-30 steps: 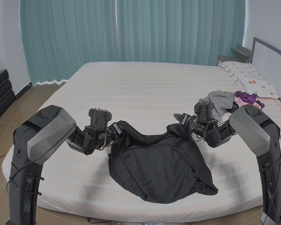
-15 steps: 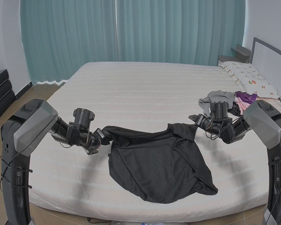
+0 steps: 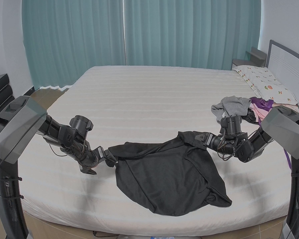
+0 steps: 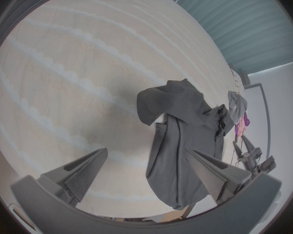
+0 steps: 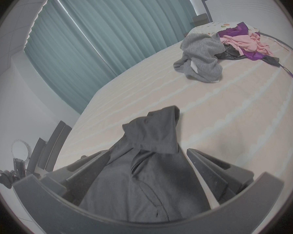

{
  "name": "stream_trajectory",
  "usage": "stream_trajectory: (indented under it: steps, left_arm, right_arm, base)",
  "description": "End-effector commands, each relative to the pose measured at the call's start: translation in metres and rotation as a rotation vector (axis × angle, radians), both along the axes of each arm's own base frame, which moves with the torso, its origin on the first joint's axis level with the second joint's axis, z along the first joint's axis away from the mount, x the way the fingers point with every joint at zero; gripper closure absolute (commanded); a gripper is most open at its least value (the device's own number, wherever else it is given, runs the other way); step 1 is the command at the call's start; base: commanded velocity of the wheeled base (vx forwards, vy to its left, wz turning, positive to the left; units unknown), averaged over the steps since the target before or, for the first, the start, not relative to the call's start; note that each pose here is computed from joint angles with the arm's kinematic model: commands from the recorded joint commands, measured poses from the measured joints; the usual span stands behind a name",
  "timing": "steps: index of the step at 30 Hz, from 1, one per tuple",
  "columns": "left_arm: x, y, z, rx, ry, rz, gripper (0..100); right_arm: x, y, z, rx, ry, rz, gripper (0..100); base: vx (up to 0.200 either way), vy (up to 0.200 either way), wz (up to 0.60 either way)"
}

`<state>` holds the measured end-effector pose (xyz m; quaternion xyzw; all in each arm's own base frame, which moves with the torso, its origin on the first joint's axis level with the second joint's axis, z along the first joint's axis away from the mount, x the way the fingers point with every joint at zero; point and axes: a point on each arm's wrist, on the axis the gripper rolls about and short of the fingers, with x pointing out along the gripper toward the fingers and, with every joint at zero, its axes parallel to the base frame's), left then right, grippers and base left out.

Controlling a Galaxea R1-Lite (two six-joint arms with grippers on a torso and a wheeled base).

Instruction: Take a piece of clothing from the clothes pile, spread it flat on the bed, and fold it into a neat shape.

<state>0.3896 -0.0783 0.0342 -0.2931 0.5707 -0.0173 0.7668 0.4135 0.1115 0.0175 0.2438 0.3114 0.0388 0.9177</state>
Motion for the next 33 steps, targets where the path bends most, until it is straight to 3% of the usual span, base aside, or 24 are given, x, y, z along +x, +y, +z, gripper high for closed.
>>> stream_trajectory:
  steps: [1,8,16,20,29,33]
  left_arm:
    - [-0.014,0.003,0.034,-0.069,-0.037,0.071,0]
    - [-0.048,0.011,0.029,-0.174,-0.126,0.2,0]
    - [-0.086,0.036,0.003,-0.364,-0.325,0.407,0]
    - [-0.108,0.052,-0.001,-0.408,-0.324,0.482,0]
    - [-0.108,0.058,-0.005,-0.42,-0.328,0.491,0]
    - [-0.104,0.057,-0.005,-0.417,-0.336,0.496,0]
  right_arm:
    - [-0.022,0.009,0.011,-0.008,0.014,0.033,0]
    - [-0.048,0.021,0.002,-0.055,0.072,0.05,0]
    - [-0.043,0.034,-0.004,-0.11,0.056,0.065,0]
    - [-0.036,0.037,-0.001,-0.116,0.029,0.074,0]
    - [-0.027,0.04,-0.019,-0.148,0.049,0.06,0]
    - [-0.017,0.043,-0.041,-0.174,0.096,0.062,0]
  base:
    - [0.0,0.0,0.0]
    - [0.0,0.0,0.0]
    - [0.0,0.0,0.0]
    - [0.0,0.0,0.0]
    - [0.0,0.0,0.0]
    - [0.0,0.0,0.0]
